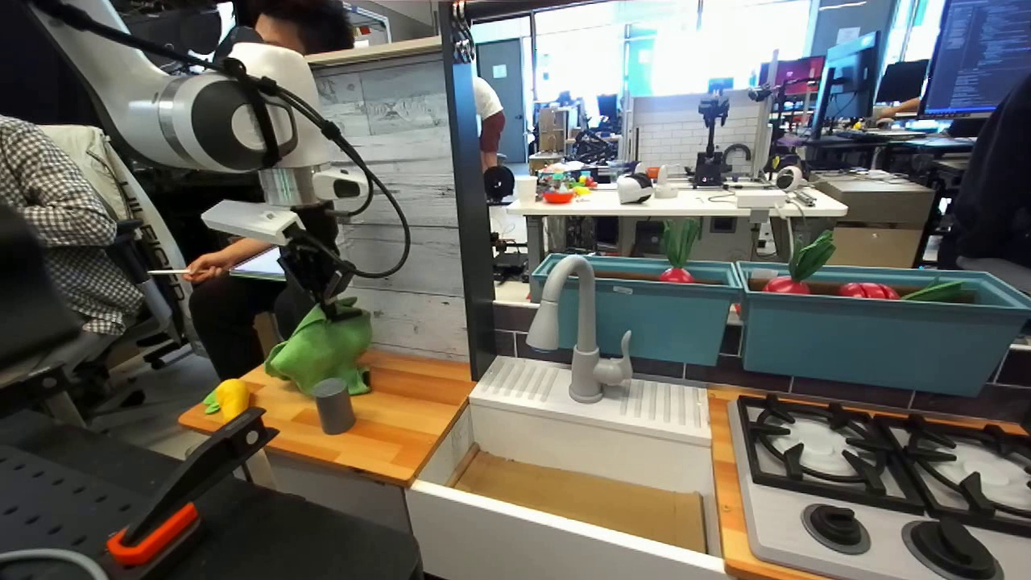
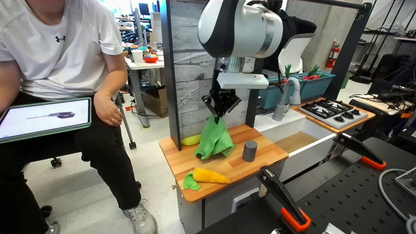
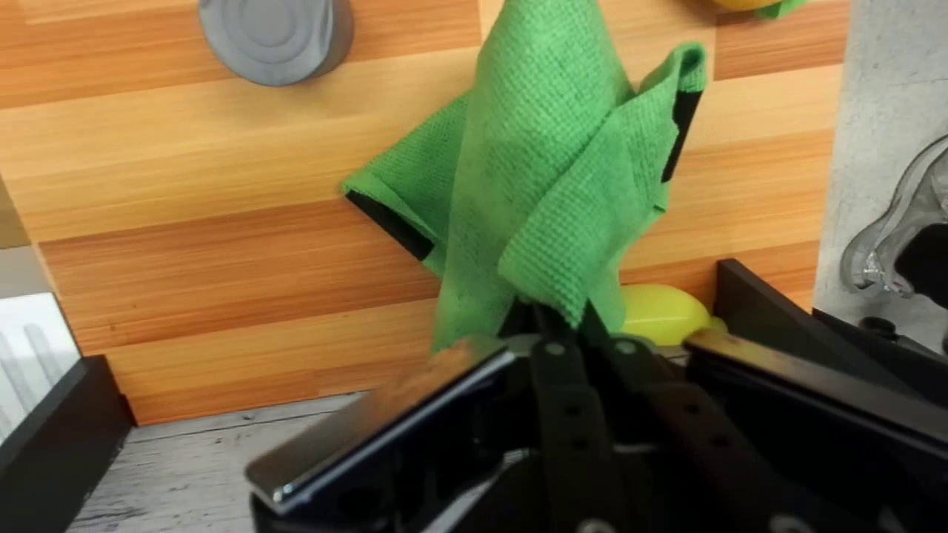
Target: Move the faucet of the sink slightly to the right. Move the green towel to the right and to the left.
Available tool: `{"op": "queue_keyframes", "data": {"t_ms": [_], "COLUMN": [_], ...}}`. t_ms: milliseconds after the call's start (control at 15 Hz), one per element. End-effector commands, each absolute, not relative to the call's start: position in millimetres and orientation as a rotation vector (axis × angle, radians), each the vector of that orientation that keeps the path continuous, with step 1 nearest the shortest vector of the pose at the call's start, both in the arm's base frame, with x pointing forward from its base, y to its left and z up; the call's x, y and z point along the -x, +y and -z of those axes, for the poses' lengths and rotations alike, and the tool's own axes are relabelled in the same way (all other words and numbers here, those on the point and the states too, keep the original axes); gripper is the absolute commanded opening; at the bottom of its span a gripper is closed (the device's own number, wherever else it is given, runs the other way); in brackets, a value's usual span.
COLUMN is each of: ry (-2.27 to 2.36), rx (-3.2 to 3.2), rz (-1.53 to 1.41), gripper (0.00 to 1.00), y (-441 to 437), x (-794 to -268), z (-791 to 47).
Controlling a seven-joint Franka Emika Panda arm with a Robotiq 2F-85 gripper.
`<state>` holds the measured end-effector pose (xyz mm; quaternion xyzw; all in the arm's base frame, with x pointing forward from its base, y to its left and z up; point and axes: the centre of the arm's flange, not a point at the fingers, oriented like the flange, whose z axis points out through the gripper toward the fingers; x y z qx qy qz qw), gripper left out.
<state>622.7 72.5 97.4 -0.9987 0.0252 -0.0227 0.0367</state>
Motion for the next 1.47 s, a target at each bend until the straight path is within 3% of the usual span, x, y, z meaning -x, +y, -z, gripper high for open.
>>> {"op": "queue_keyframes", "data": {"t_ms": [0,467,600,1133,1267,1400], "ry": [0.091,0.155,0.152,0.151,0.165,0.173], "rx": [3.094,3.116,3.122,3.126,3.125,3.124], "rz": [0.080,0.100,0.083,0.033,0.024,0.007], "gripper": [0.01,0.01,0.29,0.88,0.99,1.00], "y": [43.0,12.3,9.9,4.2,-0.8,-5.5], "x": [-597.8,-598.8,-600.1,-597.1,-595.5,-592.2], "z": [-126.0,-143.1,-139.0,-131.9,-131.7,-129.2]}}
